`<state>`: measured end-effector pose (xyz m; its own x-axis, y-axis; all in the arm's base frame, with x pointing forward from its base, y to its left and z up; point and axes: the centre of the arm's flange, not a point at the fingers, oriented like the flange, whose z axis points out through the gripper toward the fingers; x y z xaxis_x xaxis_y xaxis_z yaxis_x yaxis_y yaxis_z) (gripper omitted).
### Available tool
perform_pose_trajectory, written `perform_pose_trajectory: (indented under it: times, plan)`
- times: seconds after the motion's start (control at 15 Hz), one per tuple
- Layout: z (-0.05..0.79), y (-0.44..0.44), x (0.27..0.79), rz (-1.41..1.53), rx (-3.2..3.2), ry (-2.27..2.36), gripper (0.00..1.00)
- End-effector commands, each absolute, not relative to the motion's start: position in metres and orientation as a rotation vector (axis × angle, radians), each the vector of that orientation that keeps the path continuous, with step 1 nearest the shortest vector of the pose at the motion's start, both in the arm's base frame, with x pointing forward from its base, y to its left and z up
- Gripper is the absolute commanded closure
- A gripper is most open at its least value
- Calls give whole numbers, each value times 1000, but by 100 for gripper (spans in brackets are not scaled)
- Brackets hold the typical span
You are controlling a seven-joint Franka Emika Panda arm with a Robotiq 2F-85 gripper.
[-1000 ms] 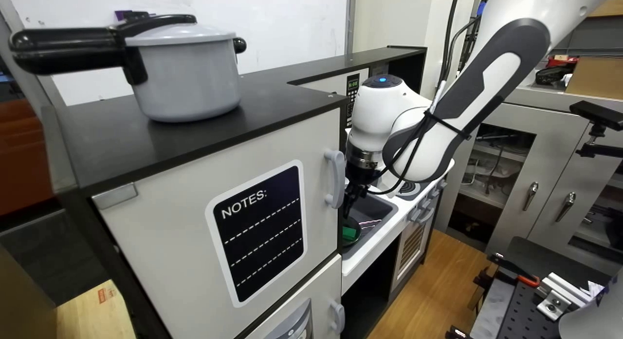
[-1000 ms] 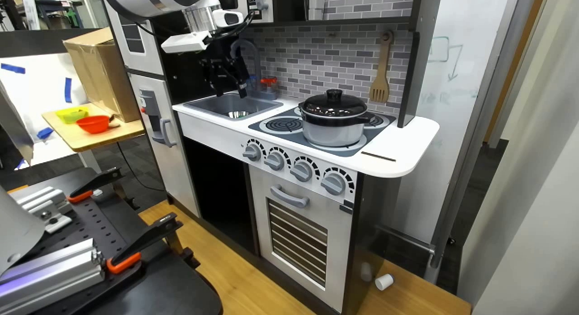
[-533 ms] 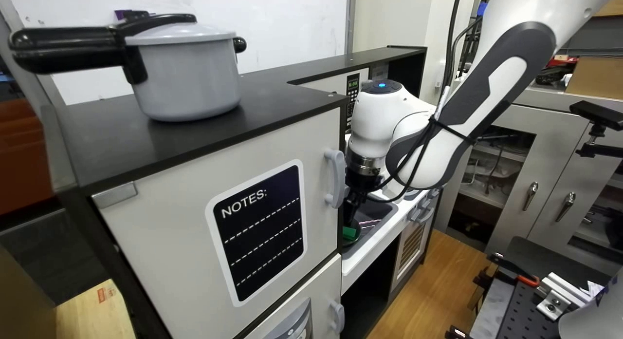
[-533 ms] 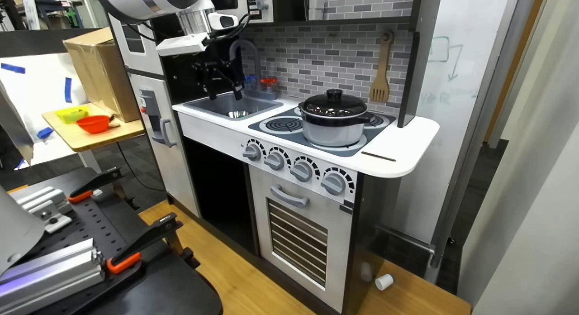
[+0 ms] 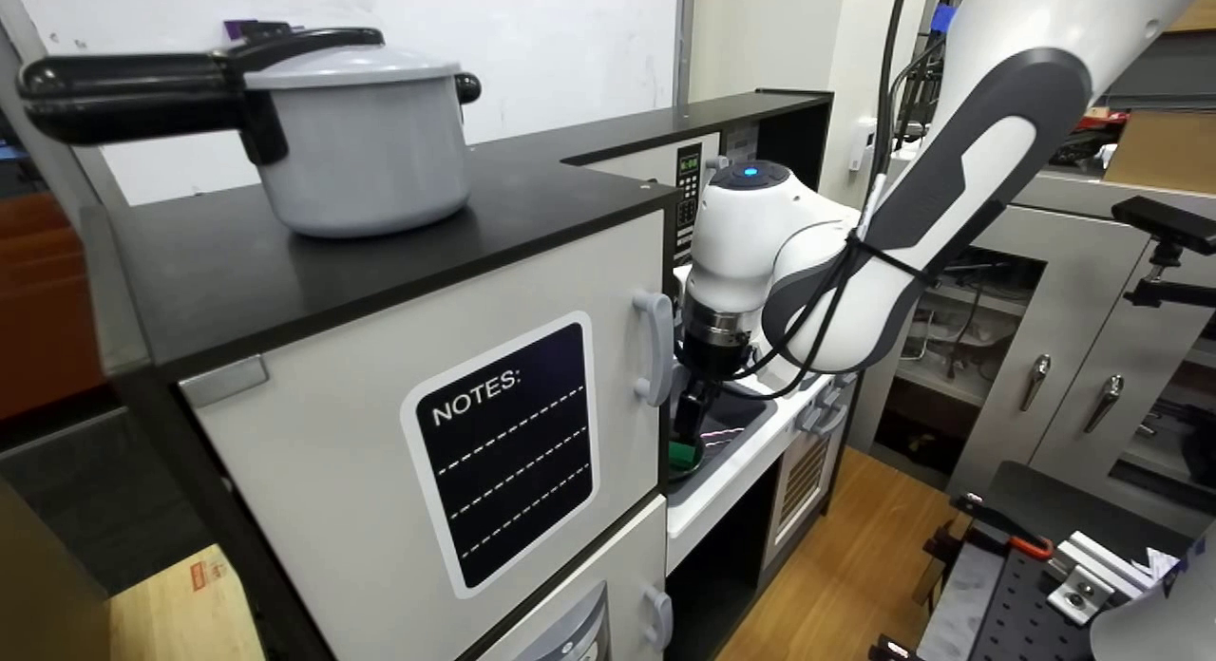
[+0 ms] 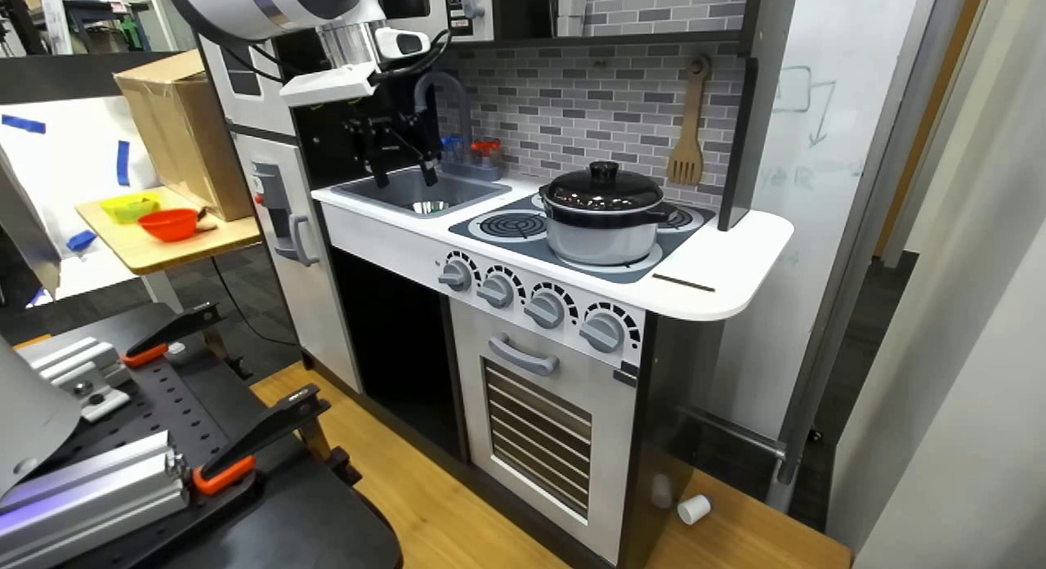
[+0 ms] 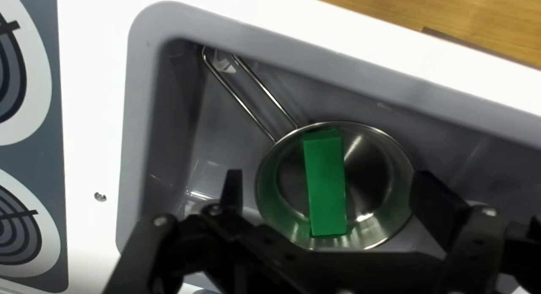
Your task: Place the black lid on top of the grey pot on the stove, remove the green block from the silver pan in the sink and set it on the stove then place it back on the pan
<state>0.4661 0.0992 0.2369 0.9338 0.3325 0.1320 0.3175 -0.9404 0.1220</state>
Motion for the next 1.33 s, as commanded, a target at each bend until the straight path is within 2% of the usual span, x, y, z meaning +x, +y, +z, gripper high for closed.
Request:
perform_pose_trajectory:
  times: [0.0, 1.27]
  plan:
    - [235, 104, 468, 220, 2987, 565, 0]
    - [212, 120, 508, 135, 2972, 717, 0]
